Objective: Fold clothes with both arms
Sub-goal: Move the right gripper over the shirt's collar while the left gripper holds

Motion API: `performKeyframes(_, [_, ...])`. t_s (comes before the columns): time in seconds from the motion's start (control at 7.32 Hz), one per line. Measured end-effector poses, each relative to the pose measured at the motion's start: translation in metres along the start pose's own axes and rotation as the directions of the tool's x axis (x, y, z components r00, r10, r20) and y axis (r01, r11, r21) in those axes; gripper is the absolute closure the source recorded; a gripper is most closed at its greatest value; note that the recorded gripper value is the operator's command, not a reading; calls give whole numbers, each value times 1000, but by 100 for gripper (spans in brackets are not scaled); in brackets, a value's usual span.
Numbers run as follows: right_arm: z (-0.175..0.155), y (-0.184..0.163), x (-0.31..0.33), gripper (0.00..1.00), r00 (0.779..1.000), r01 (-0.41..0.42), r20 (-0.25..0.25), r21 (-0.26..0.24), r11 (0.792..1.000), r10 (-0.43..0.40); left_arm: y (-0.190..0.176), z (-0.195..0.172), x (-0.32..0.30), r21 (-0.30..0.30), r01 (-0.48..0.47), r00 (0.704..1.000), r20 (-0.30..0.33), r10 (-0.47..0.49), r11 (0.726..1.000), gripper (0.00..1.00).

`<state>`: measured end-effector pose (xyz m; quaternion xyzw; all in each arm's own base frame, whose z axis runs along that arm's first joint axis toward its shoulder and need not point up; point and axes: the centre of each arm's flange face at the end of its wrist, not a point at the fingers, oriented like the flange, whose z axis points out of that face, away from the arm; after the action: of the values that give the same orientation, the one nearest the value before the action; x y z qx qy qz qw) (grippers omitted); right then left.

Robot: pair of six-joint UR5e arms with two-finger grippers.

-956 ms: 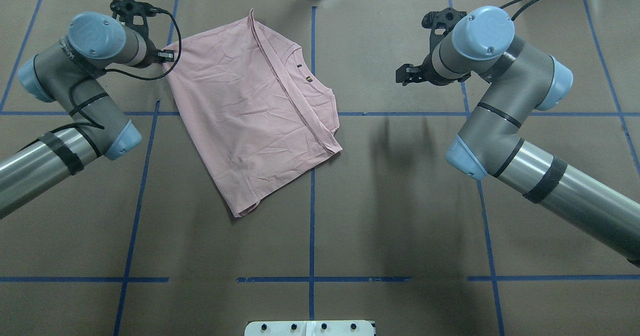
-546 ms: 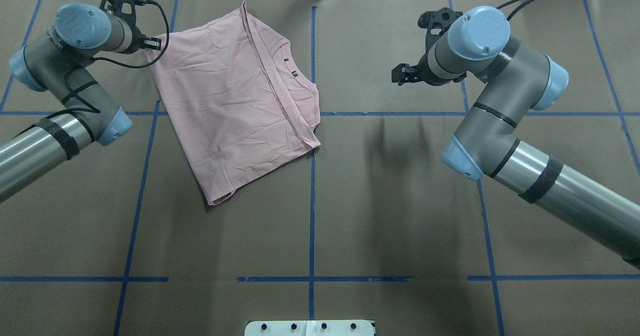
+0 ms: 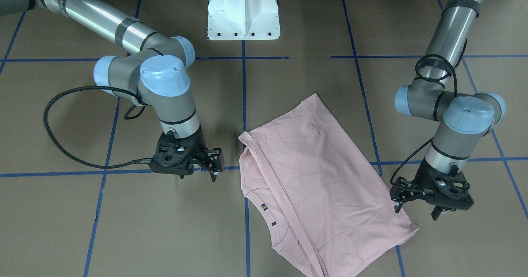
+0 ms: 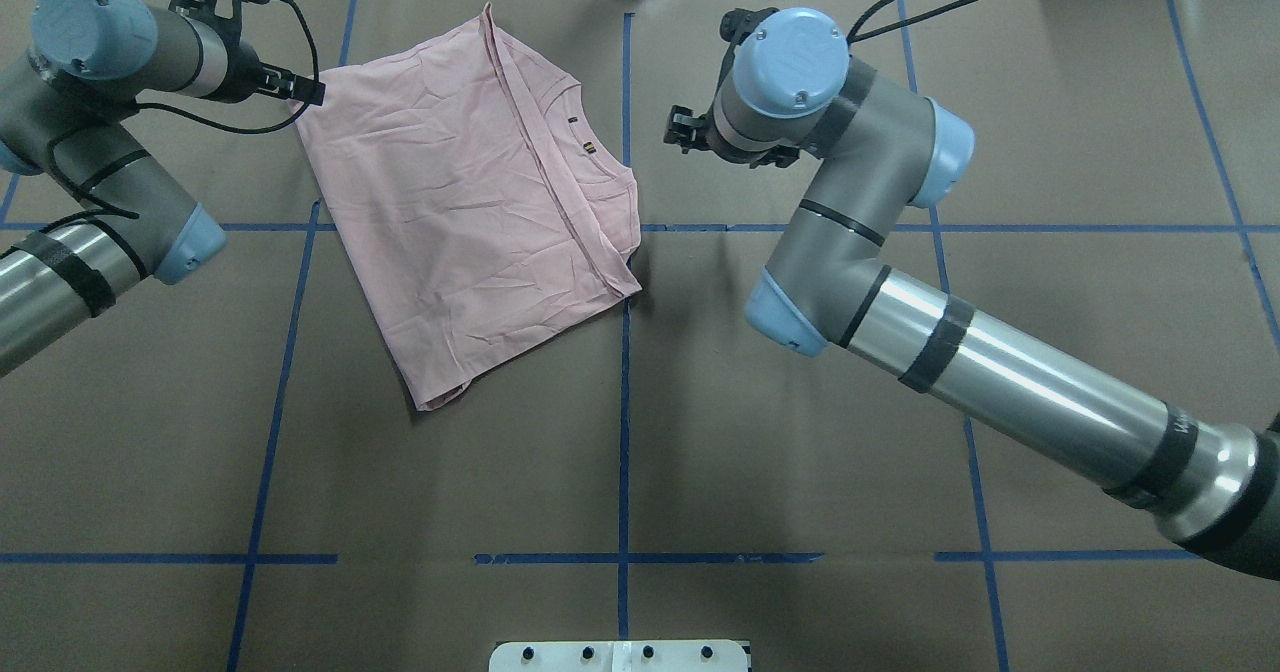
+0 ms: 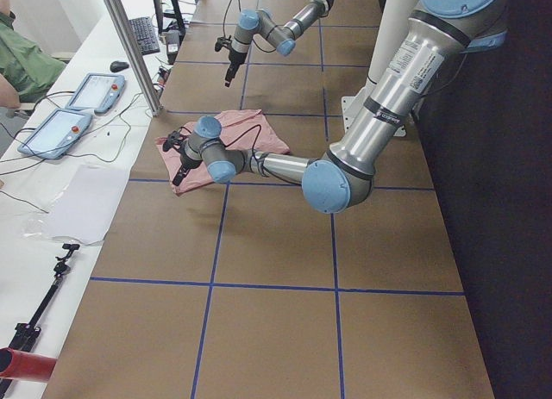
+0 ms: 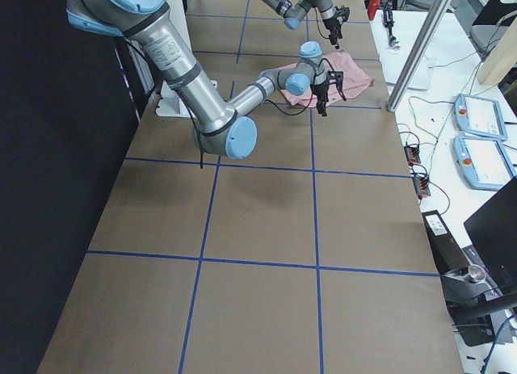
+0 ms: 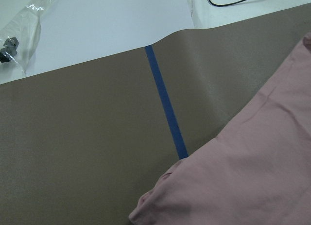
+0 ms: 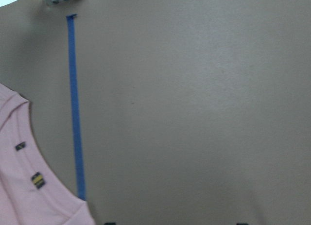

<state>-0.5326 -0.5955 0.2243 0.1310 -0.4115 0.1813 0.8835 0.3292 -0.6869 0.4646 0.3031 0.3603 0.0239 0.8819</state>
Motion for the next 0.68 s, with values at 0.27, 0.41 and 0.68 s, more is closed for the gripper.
performKeyframes(0.27, [15, 17, -52, 34, 998, -65, 0, 9, 998, 65, 0, -3, 0, 2, -3, 1000, -6, 3, 1000, 0])
performKeyframes(0.41, [28, 23, -65, 34, 997, -70, -12, 6, 998, 70, 0, -3, 0, 1, -3, 1000, -6, 3, 1000, 0])
performKeyframes(0.68, [49, 38, -76, 33, 998, -47, -46, -7, 999, 47, 0, -3, 0, 1, -3, 1000, -6, 3, 1000, 0])
